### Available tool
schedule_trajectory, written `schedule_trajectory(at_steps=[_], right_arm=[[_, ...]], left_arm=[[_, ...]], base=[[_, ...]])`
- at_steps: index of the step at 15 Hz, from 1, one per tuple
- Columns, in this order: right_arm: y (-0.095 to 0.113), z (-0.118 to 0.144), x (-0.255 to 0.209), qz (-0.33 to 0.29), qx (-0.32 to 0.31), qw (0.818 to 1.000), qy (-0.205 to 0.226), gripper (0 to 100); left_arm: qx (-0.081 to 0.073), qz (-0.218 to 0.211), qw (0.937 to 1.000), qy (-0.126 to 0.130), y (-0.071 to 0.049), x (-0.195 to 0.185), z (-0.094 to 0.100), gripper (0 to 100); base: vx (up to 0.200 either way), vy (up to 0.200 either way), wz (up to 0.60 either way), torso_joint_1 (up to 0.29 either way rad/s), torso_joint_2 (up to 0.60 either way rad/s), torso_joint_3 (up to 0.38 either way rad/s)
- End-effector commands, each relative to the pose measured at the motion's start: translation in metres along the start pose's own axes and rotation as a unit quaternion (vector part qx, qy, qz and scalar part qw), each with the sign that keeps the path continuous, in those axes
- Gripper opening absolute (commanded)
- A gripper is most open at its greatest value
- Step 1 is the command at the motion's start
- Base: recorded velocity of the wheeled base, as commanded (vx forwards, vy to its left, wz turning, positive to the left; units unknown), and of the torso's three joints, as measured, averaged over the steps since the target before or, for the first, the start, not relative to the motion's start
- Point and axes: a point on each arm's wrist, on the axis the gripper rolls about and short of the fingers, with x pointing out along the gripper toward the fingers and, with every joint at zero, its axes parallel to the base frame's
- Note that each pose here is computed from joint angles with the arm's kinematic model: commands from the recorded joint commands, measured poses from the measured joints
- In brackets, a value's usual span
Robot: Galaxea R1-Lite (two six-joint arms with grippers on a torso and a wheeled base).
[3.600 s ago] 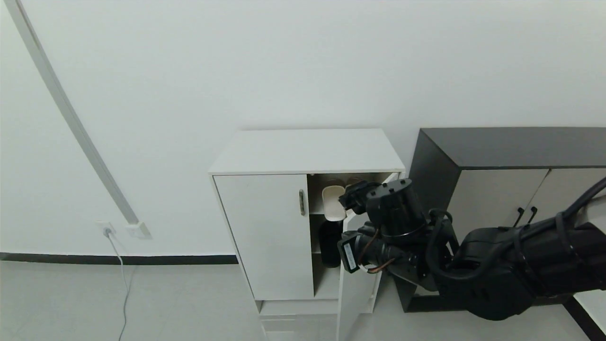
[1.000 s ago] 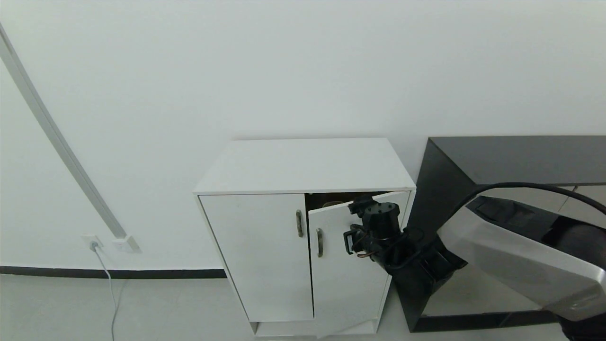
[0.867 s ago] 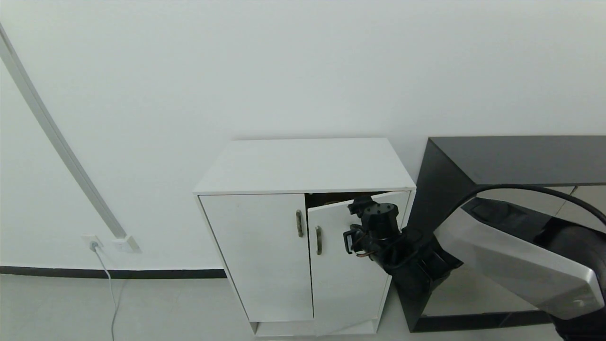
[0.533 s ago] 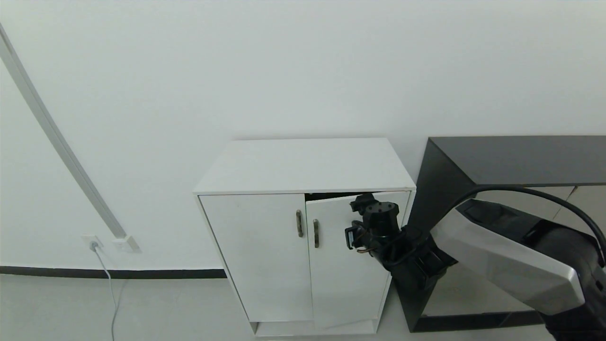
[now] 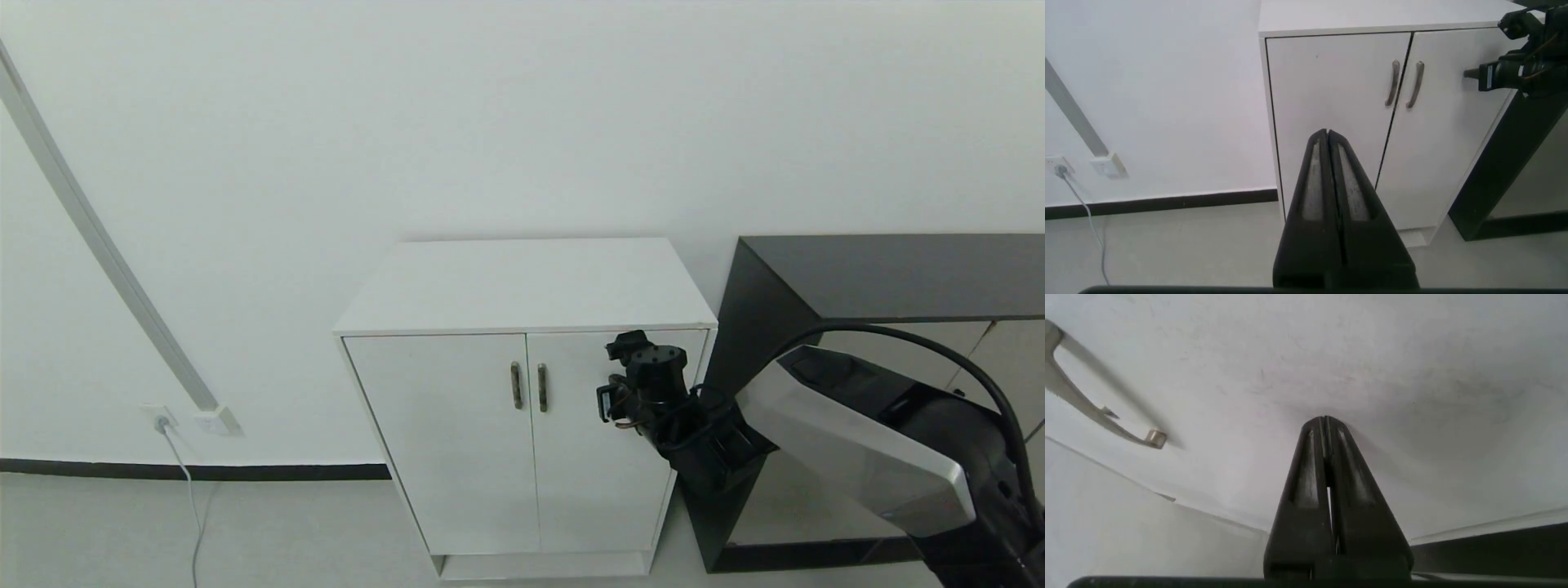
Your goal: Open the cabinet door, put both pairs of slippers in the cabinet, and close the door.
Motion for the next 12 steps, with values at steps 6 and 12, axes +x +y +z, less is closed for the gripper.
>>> schedule_trajectory(at_steps=[6,12], right_arm=[[-0.007,0.0,0.005,-0.009,0.004,1.0,-0.008,0],[-0.019,0.014,-0.024,-0.033,0.011,0.999,-0.026,0]], left_arm=[[0.0,0.001,1.0,0.0,0.0,0.0,0.0,0],[0.0,0.0,1.0,0.0,0.0,0.0,0.0,0]], base=[[0.0,0.0,0.0,0.0,0.0,0.0],[0.0,0.0,0.0,0.0,0.0,0.0]])
